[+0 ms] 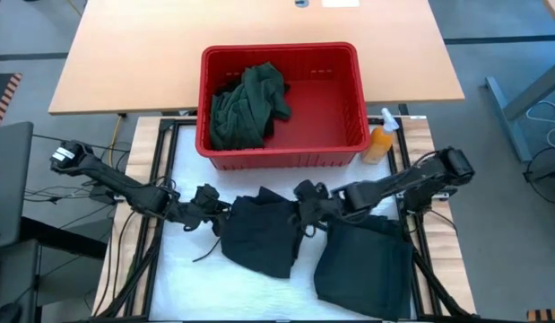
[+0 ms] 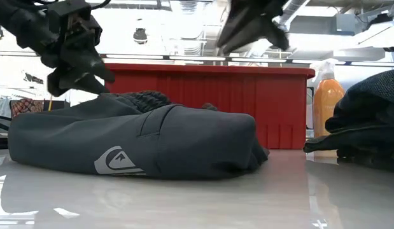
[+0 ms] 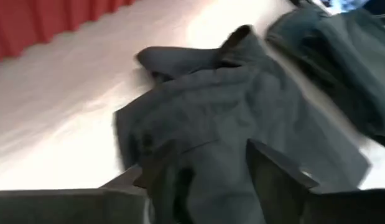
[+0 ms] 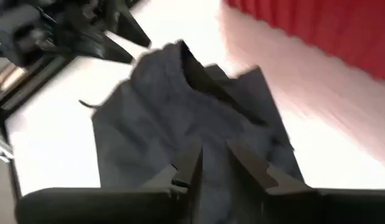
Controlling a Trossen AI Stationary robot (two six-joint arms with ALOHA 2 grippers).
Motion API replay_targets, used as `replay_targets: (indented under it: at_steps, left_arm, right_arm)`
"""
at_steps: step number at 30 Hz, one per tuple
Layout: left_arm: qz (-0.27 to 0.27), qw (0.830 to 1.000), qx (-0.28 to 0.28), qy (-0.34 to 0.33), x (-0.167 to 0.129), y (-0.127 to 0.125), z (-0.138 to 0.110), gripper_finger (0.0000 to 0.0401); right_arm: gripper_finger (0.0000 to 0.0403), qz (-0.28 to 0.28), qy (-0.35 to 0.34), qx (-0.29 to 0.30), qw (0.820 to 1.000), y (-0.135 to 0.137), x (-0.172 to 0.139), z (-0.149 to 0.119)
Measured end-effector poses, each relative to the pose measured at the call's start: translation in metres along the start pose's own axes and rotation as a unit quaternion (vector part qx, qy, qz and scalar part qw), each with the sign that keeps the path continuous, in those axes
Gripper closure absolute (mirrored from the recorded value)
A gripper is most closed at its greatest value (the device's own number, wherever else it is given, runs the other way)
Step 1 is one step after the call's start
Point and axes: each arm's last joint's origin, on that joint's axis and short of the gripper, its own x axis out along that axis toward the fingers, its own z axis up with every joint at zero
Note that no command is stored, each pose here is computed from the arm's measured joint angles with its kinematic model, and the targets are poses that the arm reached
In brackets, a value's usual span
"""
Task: Fold laundry
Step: Fold the gray shorts, then stack the folded gray shorts on top of the folded black pants
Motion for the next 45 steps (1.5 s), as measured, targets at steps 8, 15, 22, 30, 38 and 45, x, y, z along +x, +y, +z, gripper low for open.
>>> replay_targets:
  at_steps: [8,15,22,30,38,45]
  left_arm:
    - [-0.041,0.998,-0.03,0.048,0.006,0.003,0.007,0.0141]
    - [-0.02,0.998,-0.046,0.046,0.01,0.01,0.011,0.0118]
    - [0.001,0.996,-0.055,0.068,0.026,0.014,0.005,0.0117]
    - [0.055,0.993,-0.065,0.082,0.05,0.02,-0.01,0.0117]
    - [0.005,0.995,-0.082,0.058,0.047,0.011,-0.002,0.0117]
    - [-0.006,0.997,-0.075,0.028,0.019,0.012,0.015,0.0117]
  right_arm:
    - [0.0219,-0.066,0.031,0.072,0.995,-0.003,-0.021,-0.029]
    - [0.0105,-0.091,0.049,0.118,0.988,-0.011,-0.017,-0.045]
    - [0.0063,-0.048,0.037,0.167,0.984,-0.024,0.007,-0.066]
    - [0.0062,-0.029,0.037,0.204,0.978,-0.047,0.027,-0.085]
    - [0.0062,-0.014,0.049,0.224,0.973,-0.047,0.03,-0.086]
    - [0.0062,-0.015,0.058,0.255,0.965,-0.044,0.037,-0.093]
